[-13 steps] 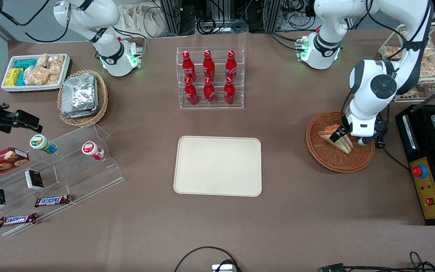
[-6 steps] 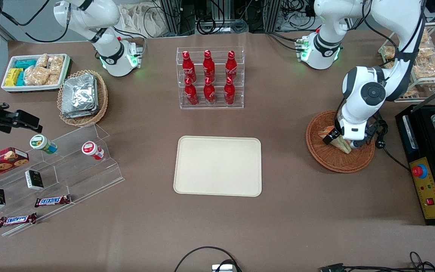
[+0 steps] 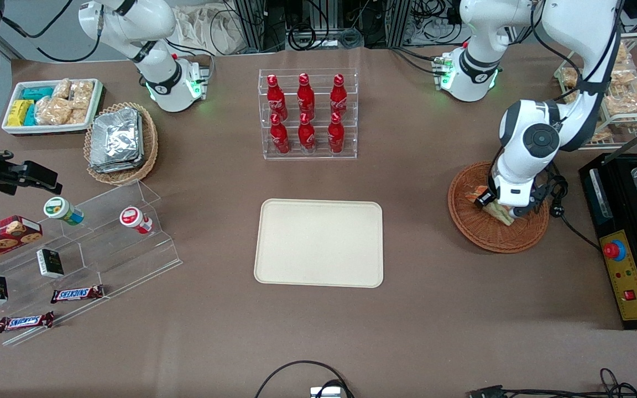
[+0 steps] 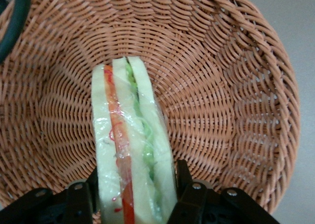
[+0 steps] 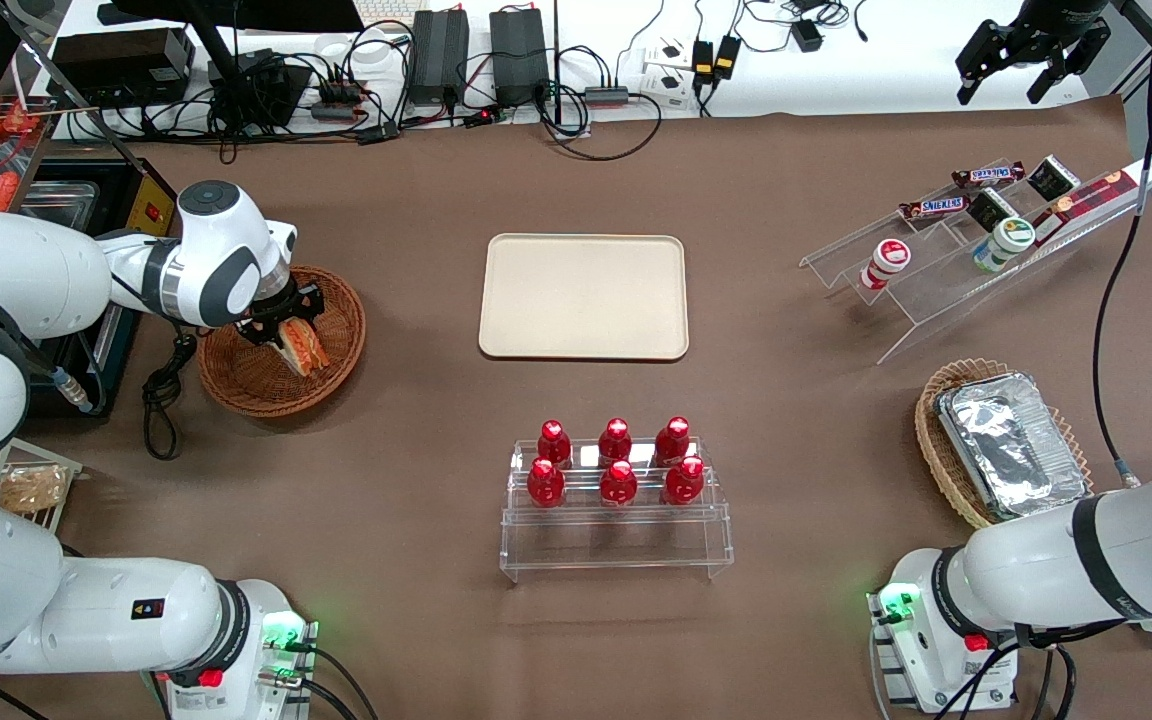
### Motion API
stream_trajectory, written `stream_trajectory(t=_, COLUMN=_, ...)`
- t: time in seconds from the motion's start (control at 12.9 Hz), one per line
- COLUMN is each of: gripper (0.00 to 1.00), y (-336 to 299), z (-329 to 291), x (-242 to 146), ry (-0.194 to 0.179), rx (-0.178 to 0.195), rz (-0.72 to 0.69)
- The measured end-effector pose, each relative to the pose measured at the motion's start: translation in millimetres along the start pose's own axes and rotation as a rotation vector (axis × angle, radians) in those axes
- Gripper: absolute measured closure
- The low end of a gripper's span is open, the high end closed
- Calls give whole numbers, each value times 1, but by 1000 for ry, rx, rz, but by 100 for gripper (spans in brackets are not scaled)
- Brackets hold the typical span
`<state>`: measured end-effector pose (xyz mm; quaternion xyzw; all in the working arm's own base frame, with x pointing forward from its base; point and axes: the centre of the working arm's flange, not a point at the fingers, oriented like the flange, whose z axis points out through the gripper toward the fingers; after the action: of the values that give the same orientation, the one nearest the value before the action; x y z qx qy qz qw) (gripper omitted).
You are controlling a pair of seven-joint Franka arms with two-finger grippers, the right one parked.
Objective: Place sandwich from basket to tray
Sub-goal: 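Lower the open left gripper around the sandwich and close it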
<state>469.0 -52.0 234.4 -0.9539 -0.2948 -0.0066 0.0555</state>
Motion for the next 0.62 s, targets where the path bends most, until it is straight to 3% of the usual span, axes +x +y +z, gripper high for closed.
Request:
stream_trajectory(t=0.39, gripper=49, y=0, z=3, x=-2, ry=16, rx=42, rz=73)
stream_trajectory(t=0.62, gripper=63, y=0, z=-23, x=0, ry=26, rx=71, rz=160)
